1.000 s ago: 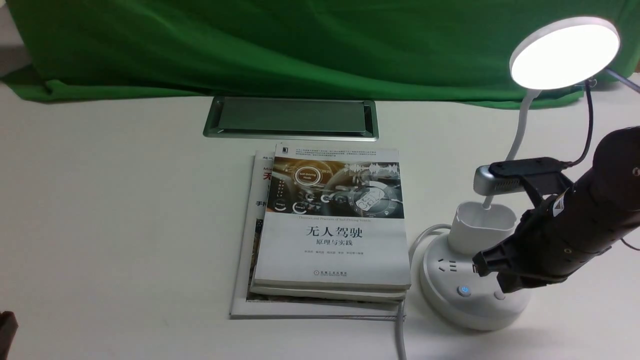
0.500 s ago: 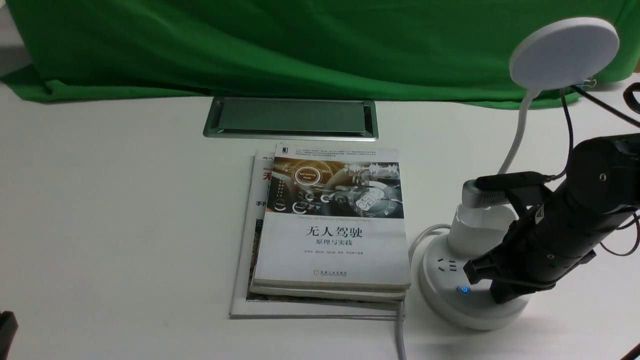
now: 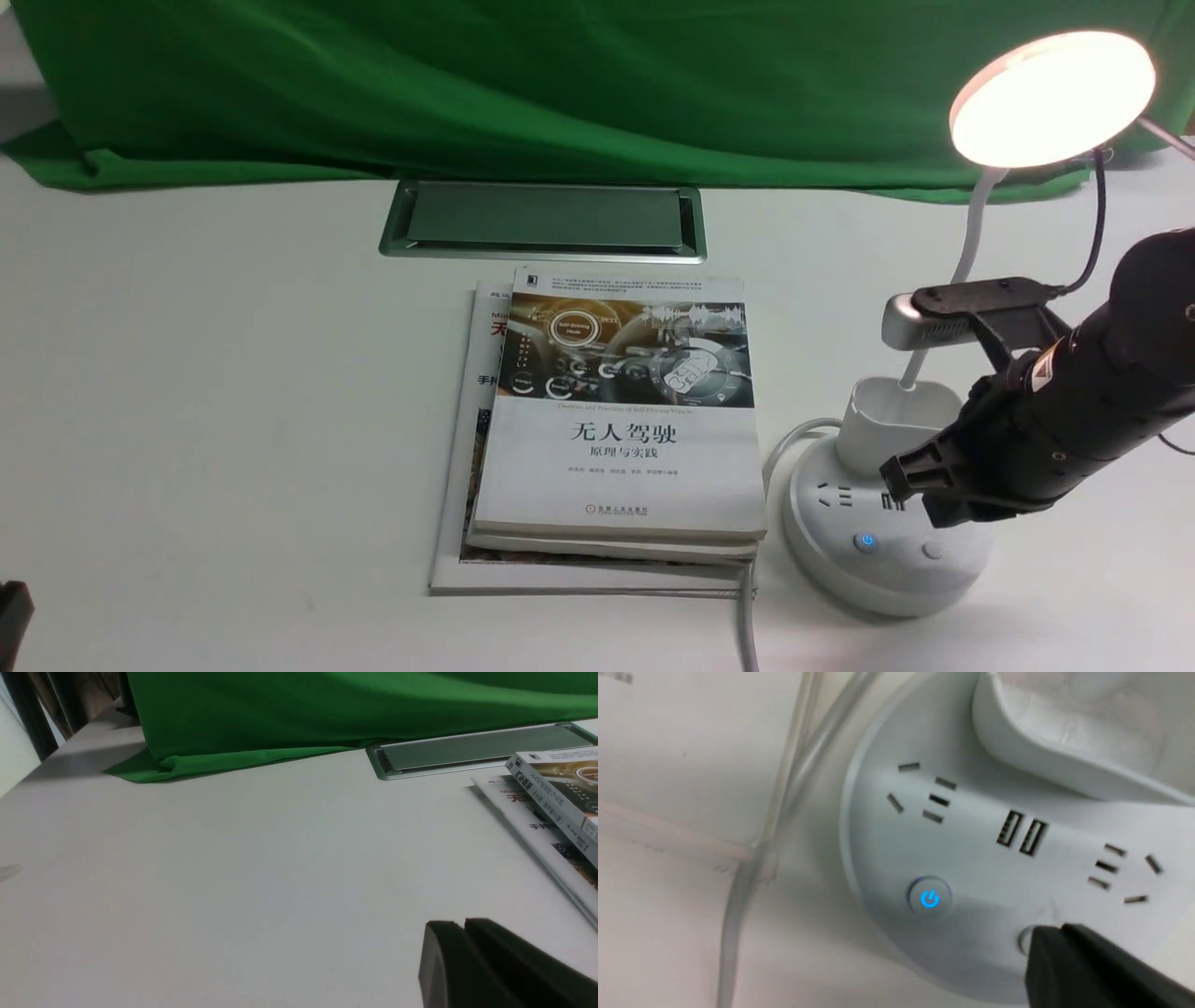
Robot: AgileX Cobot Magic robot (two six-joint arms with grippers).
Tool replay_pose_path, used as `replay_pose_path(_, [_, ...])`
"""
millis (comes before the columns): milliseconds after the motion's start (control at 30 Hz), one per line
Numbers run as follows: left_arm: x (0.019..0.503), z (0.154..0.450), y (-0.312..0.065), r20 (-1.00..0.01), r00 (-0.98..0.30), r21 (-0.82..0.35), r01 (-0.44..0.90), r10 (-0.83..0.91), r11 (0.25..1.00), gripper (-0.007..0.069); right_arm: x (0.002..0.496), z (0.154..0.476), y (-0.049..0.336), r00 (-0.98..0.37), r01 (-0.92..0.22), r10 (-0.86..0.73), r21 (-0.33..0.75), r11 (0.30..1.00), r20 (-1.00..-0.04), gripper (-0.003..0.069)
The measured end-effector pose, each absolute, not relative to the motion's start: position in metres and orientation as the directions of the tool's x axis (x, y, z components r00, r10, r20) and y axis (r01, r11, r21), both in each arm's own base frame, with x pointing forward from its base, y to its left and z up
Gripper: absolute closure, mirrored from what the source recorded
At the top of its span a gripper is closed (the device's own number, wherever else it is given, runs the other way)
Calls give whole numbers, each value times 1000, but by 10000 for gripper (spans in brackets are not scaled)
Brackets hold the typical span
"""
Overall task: Turn off the desk lamp on the white desktop by hand.
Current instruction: 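Press the power button on the lamp base to turn the lamp off with the right gripper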
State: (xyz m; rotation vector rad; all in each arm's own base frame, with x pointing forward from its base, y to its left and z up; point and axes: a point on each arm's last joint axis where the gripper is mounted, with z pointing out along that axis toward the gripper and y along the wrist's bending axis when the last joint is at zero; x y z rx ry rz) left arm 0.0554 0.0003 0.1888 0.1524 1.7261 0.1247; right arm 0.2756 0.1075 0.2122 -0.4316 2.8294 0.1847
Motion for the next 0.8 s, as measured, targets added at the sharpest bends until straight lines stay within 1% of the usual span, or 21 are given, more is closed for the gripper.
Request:
replay_pose_path(167, [55, 189, 0, -972, -157, 170, 31, 172, 985, 606, 279, 202, 108, -924, -311, -283, 74, 947, -256, 622])
replay_pose_path(333, [55, 189, 0, -973, -157, 168, 31, 171, 985, 606, 284, 180, 110, -937, -310, -293, 68, 948, -190, 622])
replay_pose_path(400, [55, 189, 0, -973, -157, 169, 31, 172, 985, 606, 286, 179, 110, -937, -310, -293, 67, 948, -189, 622])
replay_pose_path(533, [55, 189, 0, -973, -157, 169, 31, 172, 985, 606, 287, 179, 110, -937, -312, -294, 67, 948, -190, 621])
replay_pose_path(700, [55, 189, 0, -973, -157, 169, 31, 172, 985, 606, 283, 187, 109, -930, -317, -297, 67, 946, -215, 621])
replay_pose_path(733, [55, 189, 0, -973, -157, 169, 31, 172, 985, 606, 282, 190, 108, -929, -316, -294, 68, 946, -225, 621])
replay_pose_path(800, [55, 189, 0, -973, -157, 169, 31, 172, 985, 606, 277, 208, 107, -918, -317, -288, 70, 946, -272, 622])
